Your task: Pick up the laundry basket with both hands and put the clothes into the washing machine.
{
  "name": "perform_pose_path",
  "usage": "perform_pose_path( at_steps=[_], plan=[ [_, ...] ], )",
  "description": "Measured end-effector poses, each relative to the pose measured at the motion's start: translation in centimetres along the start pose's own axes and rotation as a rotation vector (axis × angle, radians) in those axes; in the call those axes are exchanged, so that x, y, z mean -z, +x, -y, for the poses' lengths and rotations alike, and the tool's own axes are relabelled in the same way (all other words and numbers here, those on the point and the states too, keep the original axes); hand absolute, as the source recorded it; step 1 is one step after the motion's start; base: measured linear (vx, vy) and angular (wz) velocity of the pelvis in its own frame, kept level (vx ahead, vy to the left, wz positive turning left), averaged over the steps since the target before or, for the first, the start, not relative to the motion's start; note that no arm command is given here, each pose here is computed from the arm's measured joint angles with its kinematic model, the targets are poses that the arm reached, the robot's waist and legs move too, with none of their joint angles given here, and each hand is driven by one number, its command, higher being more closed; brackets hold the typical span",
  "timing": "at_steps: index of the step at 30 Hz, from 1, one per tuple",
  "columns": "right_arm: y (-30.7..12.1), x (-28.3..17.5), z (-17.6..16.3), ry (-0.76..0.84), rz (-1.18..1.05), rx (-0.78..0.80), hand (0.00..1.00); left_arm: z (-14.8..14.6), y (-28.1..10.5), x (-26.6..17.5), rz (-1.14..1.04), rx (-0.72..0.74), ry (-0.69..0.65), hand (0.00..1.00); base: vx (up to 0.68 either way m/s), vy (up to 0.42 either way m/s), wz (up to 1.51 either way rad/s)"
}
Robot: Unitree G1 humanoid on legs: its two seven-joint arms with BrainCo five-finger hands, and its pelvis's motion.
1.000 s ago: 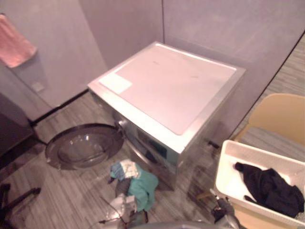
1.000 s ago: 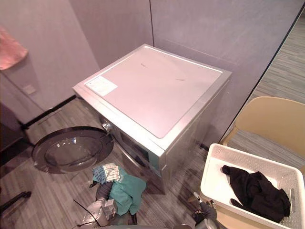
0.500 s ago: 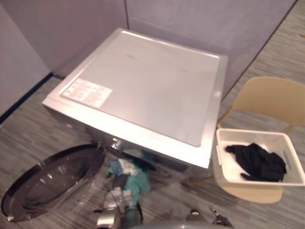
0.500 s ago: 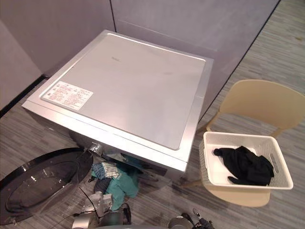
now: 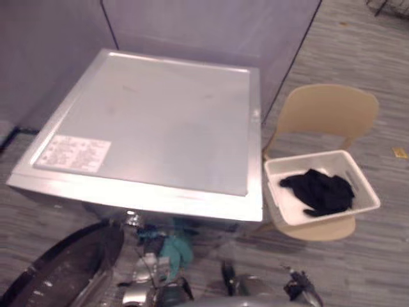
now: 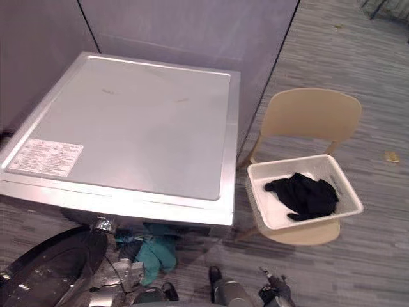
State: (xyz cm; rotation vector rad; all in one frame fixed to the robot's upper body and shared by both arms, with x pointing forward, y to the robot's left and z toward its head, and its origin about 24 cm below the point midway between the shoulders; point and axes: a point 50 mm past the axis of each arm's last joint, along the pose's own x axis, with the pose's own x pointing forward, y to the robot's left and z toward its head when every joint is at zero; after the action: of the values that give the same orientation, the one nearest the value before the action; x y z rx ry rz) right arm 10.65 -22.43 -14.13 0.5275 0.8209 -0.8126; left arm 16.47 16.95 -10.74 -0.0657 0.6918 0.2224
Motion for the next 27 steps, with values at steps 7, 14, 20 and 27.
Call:
perform_pose_path(
  at_steps=[7,14,20,27],
  plan=[
    [-0.6,-2.4,-2.4,0.047,0.123,-0.100,0.00,1.1,-0.8,0.2,0.012,0.022,-0.036,1.00,0.06,-0.074,0.42],
    [-1.7,-1.9,-2.7,-0.009,0.141,-0.157,0.00,2.5,-1.7,-0.9,0.079,0.066,-0.083,1.00,-0.02,0.129,0.10],
    [-2.6,-1.3,-4.8,-0.067,0.142,-0.236,0.00,2.5,-1.9,-2.9,0.161,0.053,-0.116,1.00,0.06,0.207,-0.40],
    [-3.2,-2.8,-7.3,-0.046,0.200,-0.333,0.00,3.1,-1.9,-6.5,0.312,0.073,-0.128,1.00,-0.10,0.072,-0.14]
  ],
)
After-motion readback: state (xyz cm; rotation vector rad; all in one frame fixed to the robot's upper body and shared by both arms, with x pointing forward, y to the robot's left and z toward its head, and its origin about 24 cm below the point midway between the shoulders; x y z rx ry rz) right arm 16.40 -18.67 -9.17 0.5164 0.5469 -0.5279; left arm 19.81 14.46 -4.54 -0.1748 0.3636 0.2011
